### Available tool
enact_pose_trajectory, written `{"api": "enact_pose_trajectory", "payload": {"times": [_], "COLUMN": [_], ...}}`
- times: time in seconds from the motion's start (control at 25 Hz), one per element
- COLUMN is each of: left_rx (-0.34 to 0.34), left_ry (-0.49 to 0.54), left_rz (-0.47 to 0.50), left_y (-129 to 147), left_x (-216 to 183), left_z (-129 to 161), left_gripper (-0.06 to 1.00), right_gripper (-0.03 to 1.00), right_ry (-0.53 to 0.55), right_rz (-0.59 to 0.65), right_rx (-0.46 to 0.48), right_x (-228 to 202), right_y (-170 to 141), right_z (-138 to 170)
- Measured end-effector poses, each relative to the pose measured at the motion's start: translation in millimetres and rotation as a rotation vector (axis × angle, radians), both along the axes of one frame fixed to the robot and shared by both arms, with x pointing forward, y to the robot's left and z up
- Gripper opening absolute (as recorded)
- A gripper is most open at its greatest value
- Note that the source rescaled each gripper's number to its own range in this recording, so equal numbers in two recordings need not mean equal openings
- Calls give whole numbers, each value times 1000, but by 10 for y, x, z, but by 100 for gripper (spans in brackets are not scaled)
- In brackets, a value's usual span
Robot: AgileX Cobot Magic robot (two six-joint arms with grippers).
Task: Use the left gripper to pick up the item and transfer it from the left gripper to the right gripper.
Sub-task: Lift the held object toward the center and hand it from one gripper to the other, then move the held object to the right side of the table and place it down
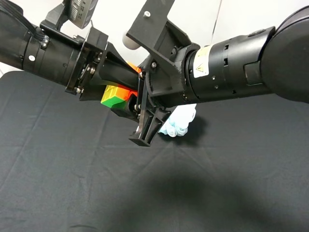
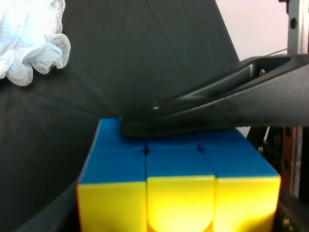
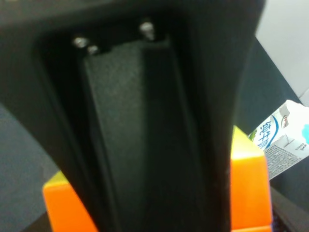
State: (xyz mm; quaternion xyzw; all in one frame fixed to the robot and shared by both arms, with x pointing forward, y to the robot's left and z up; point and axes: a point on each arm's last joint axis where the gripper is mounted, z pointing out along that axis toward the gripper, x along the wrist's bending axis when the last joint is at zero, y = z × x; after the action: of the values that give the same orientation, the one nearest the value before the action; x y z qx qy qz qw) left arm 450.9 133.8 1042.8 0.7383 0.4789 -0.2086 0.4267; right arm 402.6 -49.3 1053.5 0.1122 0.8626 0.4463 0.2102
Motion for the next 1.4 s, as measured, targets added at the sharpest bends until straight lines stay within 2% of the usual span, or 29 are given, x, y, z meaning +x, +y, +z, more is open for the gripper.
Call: {"api": "enact_pose_trajectory", "payload": {"times": [0.04, 0.08, 0.16, 0.24, 0.32, 0.44, 0.84, 1.12, 1.4], "left_rx": [4, 11, 19, 22, 22, 23, 49, 78, 179], "left_ry": [-3, -10, -20, -24, -24, -25, -17, -127, -214], "left_rz": [0, 2, 9, 11, 12, 12, -58, -50, 31], "left_y": [2, 6, 11, 12, 13, 13, 30, 137, 353], "left_x": [1, 6, 16, 21, 21, 21, -52, -191, -405], "left_z": [-3, -7, -12, -14, -14, -14, -13, 204, 433], "left_gripper": [7, 22, 66, 86, 94, 98, 100, 100, 100], "right_gripper": [1, 1, 1, 1, 1, 1, 1, 1, 1], "right_ry": [2, 4, 8, 9, 9, 9, 4, 3, 5], "right_rz": [0, 0, 1, 1, 1, 1, 0, 3, 3], "right_rx": [-1, -4, -10, -11, -11, -10, -4, -2, 0], "right_x": [0, -1, 0, 1, 1, 1, 4, -4, -9], "right_y": [1, 0, 2, 3, 3, 4, 6, 12, 16], "right_z": [-4, -7, -19, -22, -22, -21, -16, -13, -13]}}
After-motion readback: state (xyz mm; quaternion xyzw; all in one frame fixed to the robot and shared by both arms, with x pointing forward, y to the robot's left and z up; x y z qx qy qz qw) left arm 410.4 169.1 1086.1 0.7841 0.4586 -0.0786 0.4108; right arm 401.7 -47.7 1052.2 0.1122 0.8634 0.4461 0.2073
